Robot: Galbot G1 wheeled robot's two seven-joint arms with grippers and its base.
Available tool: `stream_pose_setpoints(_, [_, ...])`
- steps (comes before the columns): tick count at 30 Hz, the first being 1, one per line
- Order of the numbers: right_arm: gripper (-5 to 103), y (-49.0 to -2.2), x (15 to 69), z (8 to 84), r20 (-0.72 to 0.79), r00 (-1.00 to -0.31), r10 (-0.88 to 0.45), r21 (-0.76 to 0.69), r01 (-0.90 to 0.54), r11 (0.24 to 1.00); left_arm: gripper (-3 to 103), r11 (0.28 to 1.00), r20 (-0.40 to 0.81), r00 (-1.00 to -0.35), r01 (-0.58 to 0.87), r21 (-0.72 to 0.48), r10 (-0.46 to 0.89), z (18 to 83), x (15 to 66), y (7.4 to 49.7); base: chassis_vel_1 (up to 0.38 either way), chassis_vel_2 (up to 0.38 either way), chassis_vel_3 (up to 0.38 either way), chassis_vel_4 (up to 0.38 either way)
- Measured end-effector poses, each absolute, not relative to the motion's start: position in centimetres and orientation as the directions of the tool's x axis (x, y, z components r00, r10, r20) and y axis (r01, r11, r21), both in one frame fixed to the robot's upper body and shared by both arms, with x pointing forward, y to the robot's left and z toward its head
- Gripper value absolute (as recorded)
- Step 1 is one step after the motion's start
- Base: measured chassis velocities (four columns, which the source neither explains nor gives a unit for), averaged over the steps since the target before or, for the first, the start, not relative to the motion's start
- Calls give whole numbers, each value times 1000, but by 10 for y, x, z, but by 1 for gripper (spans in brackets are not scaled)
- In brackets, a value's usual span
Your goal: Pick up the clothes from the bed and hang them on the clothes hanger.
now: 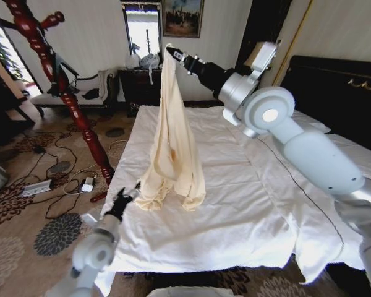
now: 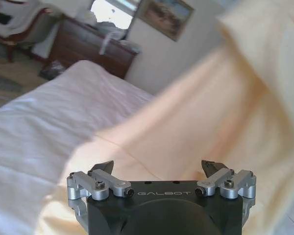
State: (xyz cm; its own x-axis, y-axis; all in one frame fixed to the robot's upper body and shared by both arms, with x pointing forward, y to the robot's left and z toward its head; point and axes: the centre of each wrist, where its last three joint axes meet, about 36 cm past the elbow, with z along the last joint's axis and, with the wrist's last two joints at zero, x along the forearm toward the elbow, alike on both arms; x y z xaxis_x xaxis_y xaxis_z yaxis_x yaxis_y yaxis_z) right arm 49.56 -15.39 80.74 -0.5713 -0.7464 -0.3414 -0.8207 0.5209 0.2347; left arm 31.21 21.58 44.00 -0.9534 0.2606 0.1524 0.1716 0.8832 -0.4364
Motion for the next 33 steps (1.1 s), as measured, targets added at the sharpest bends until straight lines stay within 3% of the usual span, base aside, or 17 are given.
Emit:
stream_pose_setpoints(8, [0, -121, 507, 817, -351, -554, -755, 247, -833, 496, 100, 912, 67, -939, 308, -271, 337, 439, 315, 202, 0, 0, 0, 0])
stream_pose_setpoints(19, [0, -93, 511, 811, -348, -537, -769, 247, -844, 477, 103, 922, 8, -959, 270, -279, 283, 459, 339, 222, 0, 0, 0, 0])
stream_pose_setpoints(21, [0, -84, 511, 809, -348, -527, -775, 250, -849, 466, 95, 923, -5, -962, 265, -278, 274, 465, 343, 226, 0, 0, 0, 0])
stream_pose_setpoints(23, [0, -81, 511, 809, -347, -524, -778, 252, -851, 461, 95, 924, -9, -962, 263, -276, 271, 466, 344, 227, 0, 0, 0, 0])
stream_pose_setpoints(27, [0, -75, 511, 807, -344, -521, -781, 249, -853, 459, 74, 926, -20, -964, 262, -272, 266, 470, 344, 230, 0, 0, 0, 0])
stream_pose_setpoints(33, [0, -77, 512, 807, -342, -531, -775, 247, -847, 471, 57, 926, -20, -964, 260, -273, 264, 471, 337, 231, 0, 0, 0, 0])
